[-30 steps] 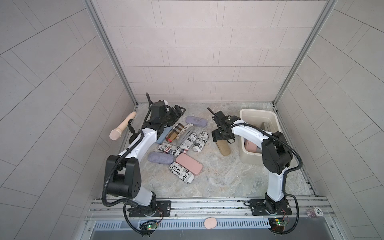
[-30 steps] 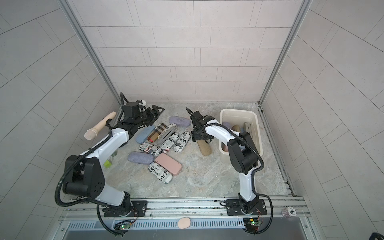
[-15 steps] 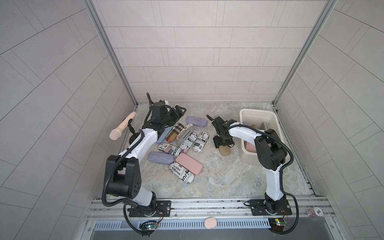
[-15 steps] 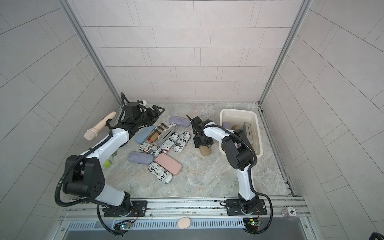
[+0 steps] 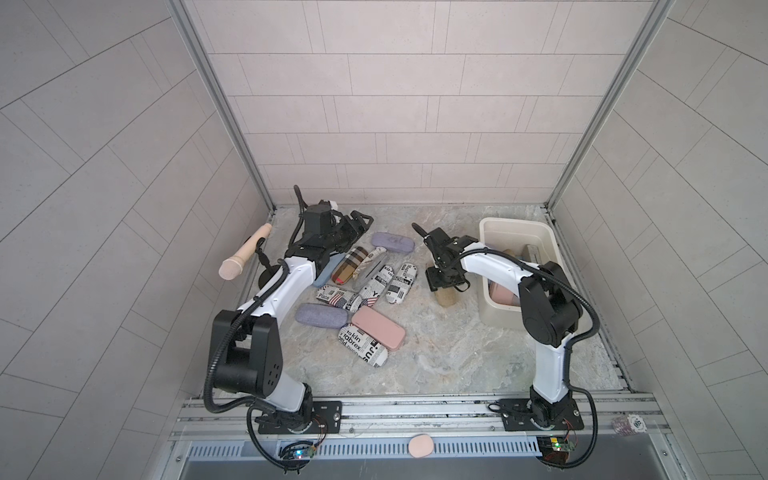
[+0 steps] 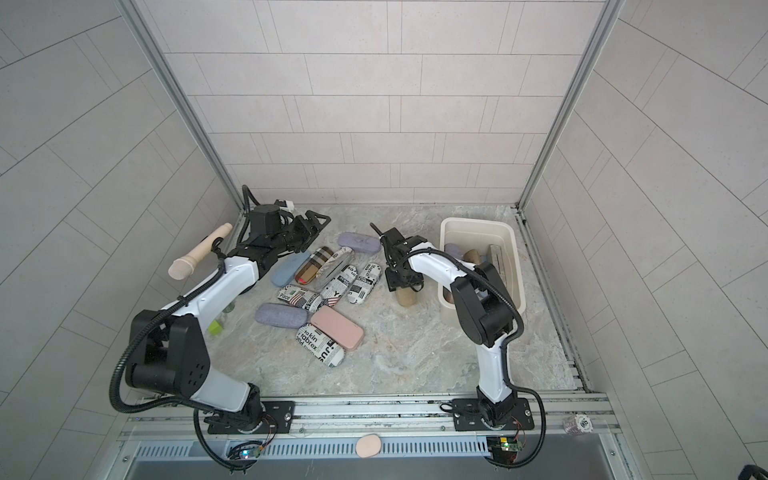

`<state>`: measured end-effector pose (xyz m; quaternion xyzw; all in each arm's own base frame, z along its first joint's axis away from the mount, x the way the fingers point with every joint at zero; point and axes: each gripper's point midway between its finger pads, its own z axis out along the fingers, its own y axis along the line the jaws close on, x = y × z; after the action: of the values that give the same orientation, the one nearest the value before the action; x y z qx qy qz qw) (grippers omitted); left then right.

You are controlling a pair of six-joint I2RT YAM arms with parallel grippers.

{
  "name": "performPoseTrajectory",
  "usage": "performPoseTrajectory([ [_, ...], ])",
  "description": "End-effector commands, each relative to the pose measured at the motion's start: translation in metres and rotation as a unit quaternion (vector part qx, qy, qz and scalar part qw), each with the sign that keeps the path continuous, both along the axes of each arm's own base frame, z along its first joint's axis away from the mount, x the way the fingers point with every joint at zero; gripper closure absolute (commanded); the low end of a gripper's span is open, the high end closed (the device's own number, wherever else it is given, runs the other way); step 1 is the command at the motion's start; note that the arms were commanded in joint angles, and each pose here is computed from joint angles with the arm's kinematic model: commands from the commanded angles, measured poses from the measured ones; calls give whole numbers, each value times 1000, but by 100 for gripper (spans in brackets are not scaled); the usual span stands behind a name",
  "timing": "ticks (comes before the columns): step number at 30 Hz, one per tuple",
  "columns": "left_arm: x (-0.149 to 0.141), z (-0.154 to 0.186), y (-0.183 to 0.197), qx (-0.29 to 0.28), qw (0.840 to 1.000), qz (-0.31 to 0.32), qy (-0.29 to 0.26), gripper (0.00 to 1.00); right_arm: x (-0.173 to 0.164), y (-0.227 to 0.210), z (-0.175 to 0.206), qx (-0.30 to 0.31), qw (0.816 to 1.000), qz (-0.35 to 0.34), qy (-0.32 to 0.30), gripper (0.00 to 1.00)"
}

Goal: Put the glasses cases into the storage boxes
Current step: Pick up the glasses case at the center of the board, then place the glasses case in the storage box.

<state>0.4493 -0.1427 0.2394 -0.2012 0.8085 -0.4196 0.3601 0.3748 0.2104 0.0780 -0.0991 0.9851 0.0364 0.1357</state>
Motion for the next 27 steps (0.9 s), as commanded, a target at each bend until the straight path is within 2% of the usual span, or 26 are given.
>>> performPoseTrajectory([
  [1,0,15,-4,0,1000,-10,-22,17,9,7,71,41,997,2,-69,44],
  [10,-8,30,-29,-6,997,-52,-48,17,13,-23,163,63,987,-19,-147,44],
  [13,-13,35,-43,-14,996,-70,-53,17,11,-45,189,66,983,-38,-165,44],
  [17,-25,40,-72,-28,992,-111,-61,17,9,-97,216,31,974,-85,-210,45],
  [22,-41,35,-102,-13,986,-153,-63,17,5,-174,212,47,959,-182,-213,45],
  [27,-54,28,-127,-8,980,-190,-57,17,3,-216,170,66,952,-239,-176,45],
])
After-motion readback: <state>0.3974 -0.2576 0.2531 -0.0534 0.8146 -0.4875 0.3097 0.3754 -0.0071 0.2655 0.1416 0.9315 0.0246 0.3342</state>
